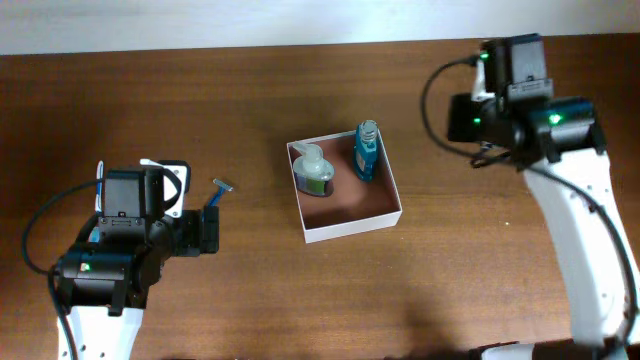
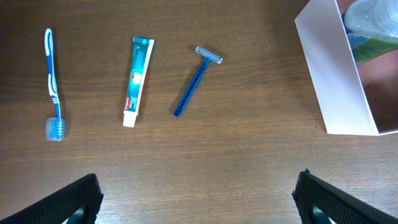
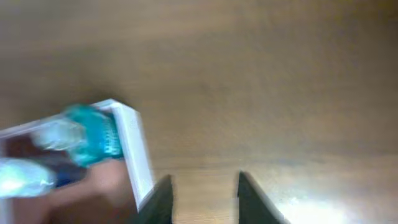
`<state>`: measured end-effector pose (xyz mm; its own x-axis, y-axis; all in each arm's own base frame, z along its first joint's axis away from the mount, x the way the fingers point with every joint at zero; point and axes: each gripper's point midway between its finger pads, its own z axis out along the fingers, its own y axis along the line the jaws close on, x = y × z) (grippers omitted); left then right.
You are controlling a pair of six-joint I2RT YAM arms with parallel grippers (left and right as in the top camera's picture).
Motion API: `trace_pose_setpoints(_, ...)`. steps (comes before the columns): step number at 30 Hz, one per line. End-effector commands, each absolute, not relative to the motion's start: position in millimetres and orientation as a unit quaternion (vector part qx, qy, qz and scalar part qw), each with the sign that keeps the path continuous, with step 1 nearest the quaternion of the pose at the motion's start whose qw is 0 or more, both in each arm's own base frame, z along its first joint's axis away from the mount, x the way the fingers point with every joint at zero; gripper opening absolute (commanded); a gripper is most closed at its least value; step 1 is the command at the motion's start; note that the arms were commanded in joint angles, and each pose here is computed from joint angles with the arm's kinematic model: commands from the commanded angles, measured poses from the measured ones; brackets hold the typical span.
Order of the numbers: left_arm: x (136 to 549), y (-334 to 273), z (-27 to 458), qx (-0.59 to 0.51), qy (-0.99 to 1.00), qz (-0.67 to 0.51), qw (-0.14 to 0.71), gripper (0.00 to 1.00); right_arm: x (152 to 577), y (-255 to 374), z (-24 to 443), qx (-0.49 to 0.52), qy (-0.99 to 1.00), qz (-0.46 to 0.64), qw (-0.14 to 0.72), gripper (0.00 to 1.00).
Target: Pack container
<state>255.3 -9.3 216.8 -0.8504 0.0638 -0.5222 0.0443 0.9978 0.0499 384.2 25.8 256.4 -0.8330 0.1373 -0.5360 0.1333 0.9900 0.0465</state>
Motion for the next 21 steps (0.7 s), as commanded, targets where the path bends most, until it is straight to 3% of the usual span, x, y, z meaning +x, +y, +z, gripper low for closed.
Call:
trace_pose_setpoints(1,257.3,-10.8,222.6,0.025,0.96,0.012,0.279,1.0,374.9,18.7,188.0,0.095,0.978,0.031,0.182,0.1)
trace_pose_setpoints(3,257.3,-10.8,222.6,0.025,0.96,0.012,0.279,1.0,366.3,20.5,154.1,0.096,0.983,0.041,0.149,0.04)
trace_pose_setpoints(10,257.3,-10.7,222.6,0.025,0.96,0.012,0.279,1.0,334.7,48.8,74.5,0.062,0.991,0.074,0.09,0.04)
trace_pose_setpoints(15,257.3,-10.8,222.6,0.025,0.96,0.012,0.279,1.0,325.1,85.2,68.2,0.004,0.986,0.146,0.079,0.04)
trace_pose_setpoints(21,257.3,-10.8,222.6,0.025,0.96,0.012,0.279,1.0,310.4,109.2,61.9,-0.028,0.986,0.153,0.061,0.04)
